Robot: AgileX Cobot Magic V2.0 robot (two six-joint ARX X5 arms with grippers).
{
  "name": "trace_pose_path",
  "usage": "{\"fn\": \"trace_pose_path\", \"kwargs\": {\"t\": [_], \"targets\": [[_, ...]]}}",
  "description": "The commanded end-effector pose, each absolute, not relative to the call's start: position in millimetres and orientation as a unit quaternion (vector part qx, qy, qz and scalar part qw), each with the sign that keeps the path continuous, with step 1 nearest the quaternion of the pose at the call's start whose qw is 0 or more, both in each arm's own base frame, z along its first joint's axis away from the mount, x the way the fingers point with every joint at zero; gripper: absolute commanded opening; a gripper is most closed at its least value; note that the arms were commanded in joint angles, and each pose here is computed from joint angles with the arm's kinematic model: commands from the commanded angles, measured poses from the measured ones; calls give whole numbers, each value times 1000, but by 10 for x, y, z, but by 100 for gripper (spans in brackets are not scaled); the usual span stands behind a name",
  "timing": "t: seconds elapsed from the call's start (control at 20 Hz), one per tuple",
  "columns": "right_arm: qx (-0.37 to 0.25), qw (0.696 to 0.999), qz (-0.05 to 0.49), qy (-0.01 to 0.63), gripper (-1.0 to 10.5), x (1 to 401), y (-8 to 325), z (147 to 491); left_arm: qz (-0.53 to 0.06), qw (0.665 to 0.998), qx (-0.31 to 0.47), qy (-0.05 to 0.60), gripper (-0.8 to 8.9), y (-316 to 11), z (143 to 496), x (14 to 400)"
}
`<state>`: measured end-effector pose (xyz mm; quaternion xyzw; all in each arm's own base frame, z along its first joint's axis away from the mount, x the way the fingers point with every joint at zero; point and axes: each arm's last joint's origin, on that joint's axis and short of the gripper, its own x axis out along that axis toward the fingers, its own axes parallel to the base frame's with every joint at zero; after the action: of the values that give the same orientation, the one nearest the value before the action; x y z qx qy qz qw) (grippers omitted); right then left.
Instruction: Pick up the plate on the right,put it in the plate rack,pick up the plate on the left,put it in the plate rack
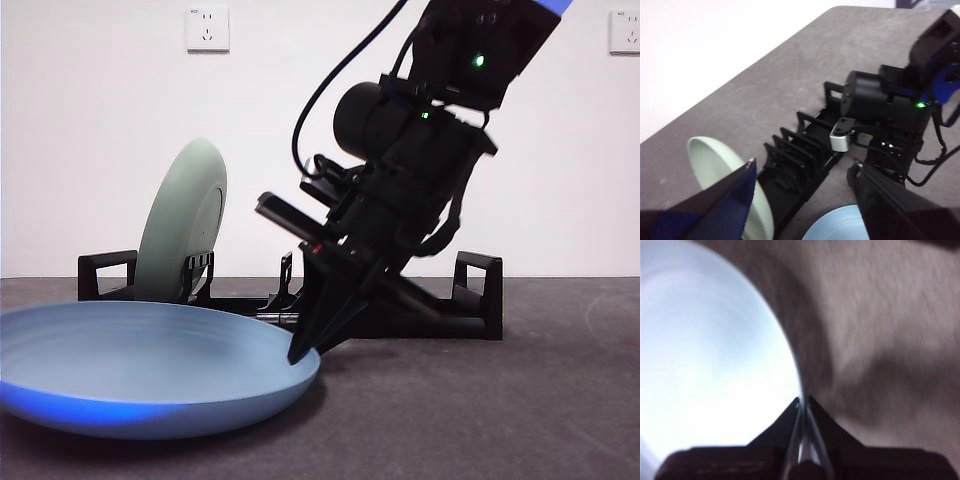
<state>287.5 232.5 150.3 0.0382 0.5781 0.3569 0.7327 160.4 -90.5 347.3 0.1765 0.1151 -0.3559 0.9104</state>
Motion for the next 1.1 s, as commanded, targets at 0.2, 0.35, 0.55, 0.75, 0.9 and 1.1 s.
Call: {"fn": "trace_pose_path", "kwargs": {"t": [0.2,0.35,0.55,0.75,0.9,1.1], "targets": [[47,777,364,511,-12,2789,2179,2099,-376,893,208,133,315,-930,3420,1563],[59,798,351,487,-12,2782,1996,2343,-402,869,254,139,315,-1057,3372,1456],[75,810,322,484,-12,2814,1733,2489,-413,829,345,154,315,-1374,3263,1197],[82,810,303,496,-12,2830,1590,2509,-407,782,438,175,315,-1733,3057,1000],[80,808,303,499,-12,2810,1573,2523,-409,746,489,194,314,-1990,2848,952],[82,814,308,486,-12,2760,1548,2625,-407,712,523,233,314,-2212,2568,1038]]}}
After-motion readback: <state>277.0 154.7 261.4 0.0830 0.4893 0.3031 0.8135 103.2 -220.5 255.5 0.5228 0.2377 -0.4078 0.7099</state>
